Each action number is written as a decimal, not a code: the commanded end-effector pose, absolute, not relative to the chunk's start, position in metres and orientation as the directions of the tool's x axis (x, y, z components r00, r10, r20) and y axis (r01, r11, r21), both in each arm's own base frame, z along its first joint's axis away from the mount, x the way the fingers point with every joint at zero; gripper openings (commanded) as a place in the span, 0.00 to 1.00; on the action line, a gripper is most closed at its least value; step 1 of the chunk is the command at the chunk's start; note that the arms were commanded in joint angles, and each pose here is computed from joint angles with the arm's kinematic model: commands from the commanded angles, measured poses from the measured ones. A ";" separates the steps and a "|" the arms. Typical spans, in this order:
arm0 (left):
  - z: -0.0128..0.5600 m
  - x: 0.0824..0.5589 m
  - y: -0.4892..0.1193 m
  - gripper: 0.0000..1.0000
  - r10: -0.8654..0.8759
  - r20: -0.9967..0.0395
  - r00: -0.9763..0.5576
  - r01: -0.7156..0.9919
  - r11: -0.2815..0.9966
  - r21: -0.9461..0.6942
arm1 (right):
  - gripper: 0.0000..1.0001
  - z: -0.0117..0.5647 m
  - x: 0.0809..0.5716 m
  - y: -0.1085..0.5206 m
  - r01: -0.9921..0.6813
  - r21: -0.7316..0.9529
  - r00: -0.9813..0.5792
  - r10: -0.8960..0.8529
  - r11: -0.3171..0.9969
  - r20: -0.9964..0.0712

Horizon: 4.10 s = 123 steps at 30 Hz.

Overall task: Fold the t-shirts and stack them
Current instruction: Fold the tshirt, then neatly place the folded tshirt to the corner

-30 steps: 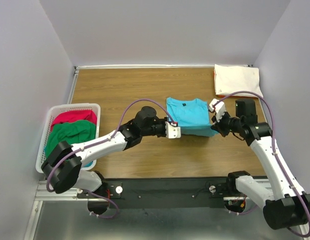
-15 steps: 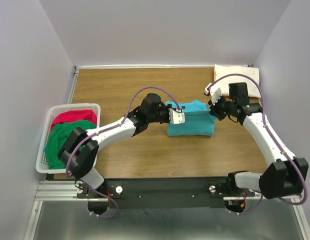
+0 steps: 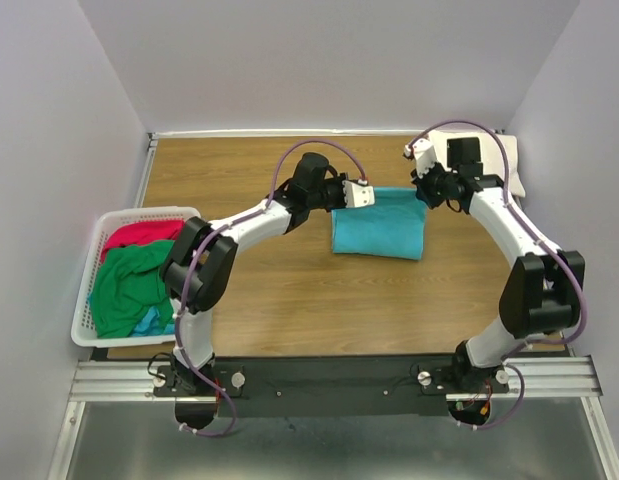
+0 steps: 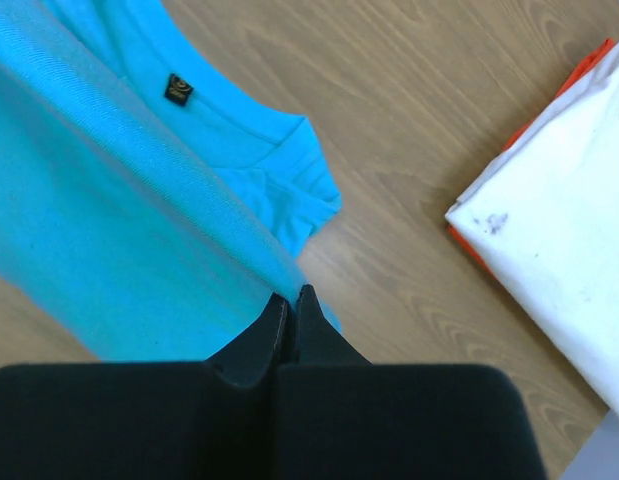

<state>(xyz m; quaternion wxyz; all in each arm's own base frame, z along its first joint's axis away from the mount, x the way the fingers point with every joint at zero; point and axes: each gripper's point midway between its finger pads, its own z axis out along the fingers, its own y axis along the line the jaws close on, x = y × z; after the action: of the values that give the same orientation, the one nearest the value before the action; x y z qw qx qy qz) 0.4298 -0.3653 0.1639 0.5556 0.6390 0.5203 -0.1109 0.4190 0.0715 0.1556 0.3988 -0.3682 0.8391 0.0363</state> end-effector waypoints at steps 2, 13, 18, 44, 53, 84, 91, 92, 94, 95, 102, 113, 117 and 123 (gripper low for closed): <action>0.145 0.464 -0.355 0.00 0.580 -0.728 0.365 0.796 0.211 0.567 | 0.00 0.144 0.462 0.053 -0.572 -0.270 -0.457 -0.574 0.775 -0.680; 0.136 0.466 -0.342 0.00 0.595 -0.756 0.272 0.819 0.270 0.507 | 0.00 0.116 0.490 0.060 -0.592 -0.226 -0.483 -0.565 0.774 -0.669; 0.148 0.457 -0.332 0.00 0.591 -0.770 0.240 0.811 0.314 0.494 | 0.00 0.107 0.498 0.063 -0.595 -0.206 -0.493 -0.555 0.777 -0.669; 0.087 0.461 -0.285 0.36 0.586 -0.765 -0.269 0.741 0.633 0.225 | 0.46 0.088 0.559 0.089 -0.528 -0.065 -0.555 -0.401 0.847 -0.729; 0.208 0.488 -0.224 0.82 0.399 -0.892 -0.215 0.407 0.867 0.289 | 0.91 0.120 0.533 0.103 -0.498 0.085 -0.584 -0.262 0.863 -0.768; 0.060 0.420 -0.291 0.75 -0.297 -0.464 -0.834 0.176 0.655 -0.735 | 0.88 0.009 0.470 0.143 -0.424 0.489 -0.855 -0.158 0.762 -0.494; 0.024 0.428 -0.281 0.70 -0.325 -0.399 -0.857 0.023 0.750 -0.661 | 0.87 0.008 0.471 0.142 -0.413 0.481 -0.858 -0.154 0.773 -0.489; 0.023 0.429 -0.280 0.69 -0.330 -0.396 -0.857 0.015 0.752 -0.660 | 0.87 0.008 0.470 0.144 -0.417 0.482 -0.858 -0.158 0.770 -0.489; 0.020 0.434 -0.285 0.66 -0.333 -0.394 -0.856 0.011 0.752 -0.659 | 0.87 0.007 0.469 0.146 -0.417 0.488 -0.860 -0.159 0.767 -0.485; 0.019 0.436 -0.288 0.63 -0.332 -0.390 -0.859 0.012 0.748 -0.664 | 0.87 0.006 0.466 0.151 -0.420 0.496 -0.862 -0.163 0.760 -0.480; 0.007 0.445 -0.310 0.42 -0.289 -0.357 -0.888 0.054 0.705 -0.707 | 0.86 0.004 0.460 0.162 -0.411 0.520 -0.874 -0.161 0.749 -0.459; 0.043 0.432 -0.310 0.03 -0.290 -0.389 -0.874 0.198 0.519 -0.831 | 0.59 -0.019 0.464 0.162 -0.339 0.537 -0.908 -0.121 0.773 -0.400; 0.050 0.428 -0.312 0.02 -0.272 -0.392 -0.879 0.230 0.478 -0.848 | 0.31 -0.031 0.464 0.163 -0.326 0.551 -0.918 -0.118 0.768 -0.378; 0.061 0.426 -0.304 0.15 -0.285 -0.430 -0.857 0.265 0.472 -0.841 | 0.00 -0.026 0.476 0.150 -0.313 0.537 -0.913 -0.092 0.783 -0.398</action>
<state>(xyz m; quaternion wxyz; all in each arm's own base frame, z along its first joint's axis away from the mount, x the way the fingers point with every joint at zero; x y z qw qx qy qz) 0.4307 -0.3068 0.0370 0.2480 -0.0295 0.8333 -0.4931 0.4969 0.1674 0.0215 0.2426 -0.1405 0.8971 0.3414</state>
